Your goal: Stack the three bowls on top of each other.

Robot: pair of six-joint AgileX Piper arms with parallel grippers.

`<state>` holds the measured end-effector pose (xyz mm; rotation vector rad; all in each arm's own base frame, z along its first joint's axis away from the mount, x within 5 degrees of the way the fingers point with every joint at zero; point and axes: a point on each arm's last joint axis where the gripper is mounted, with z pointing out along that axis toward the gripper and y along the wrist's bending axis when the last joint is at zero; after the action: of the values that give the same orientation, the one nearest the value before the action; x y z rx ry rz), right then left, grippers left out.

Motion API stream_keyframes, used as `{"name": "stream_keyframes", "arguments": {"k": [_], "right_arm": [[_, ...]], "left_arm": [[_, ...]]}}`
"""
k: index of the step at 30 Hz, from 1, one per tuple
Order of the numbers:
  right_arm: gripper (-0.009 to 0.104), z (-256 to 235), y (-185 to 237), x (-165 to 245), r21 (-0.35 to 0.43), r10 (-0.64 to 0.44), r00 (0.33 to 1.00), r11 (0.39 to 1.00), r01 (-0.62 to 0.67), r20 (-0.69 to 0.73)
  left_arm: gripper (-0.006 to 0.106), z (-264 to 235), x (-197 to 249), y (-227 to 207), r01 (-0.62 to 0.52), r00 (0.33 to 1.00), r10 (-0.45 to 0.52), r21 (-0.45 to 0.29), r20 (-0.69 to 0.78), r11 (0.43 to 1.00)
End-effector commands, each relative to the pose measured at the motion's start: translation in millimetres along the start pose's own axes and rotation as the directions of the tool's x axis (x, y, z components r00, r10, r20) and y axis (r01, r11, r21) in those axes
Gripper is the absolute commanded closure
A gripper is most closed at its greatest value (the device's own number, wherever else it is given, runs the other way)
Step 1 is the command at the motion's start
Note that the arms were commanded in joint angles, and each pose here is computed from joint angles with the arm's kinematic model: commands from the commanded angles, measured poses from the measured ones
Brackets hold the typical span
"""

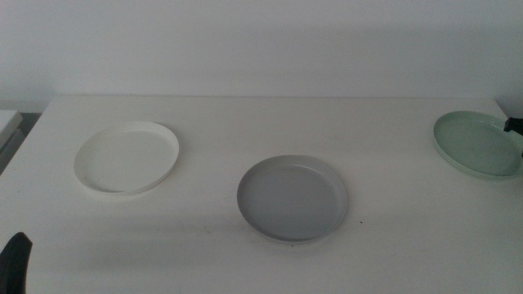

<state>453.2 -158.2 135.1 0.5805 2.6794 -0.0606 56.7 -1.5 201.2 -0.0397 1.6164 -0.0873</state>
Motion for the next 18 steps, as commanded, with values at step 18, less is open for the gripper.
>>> {"name": "stream_keyframes", "arguments": {"k": [18], "right_arm": [[0.097, -183.6, 137.6, 71.8, -0.33, -0.202, 0.927, 0.892, 0.307, 0.318]], "left_arm": [[0.007, -0.3, -1.5, -0.1, -0.001, 1.0, 0.001, 0.001, 0.018, 1.0]]}}
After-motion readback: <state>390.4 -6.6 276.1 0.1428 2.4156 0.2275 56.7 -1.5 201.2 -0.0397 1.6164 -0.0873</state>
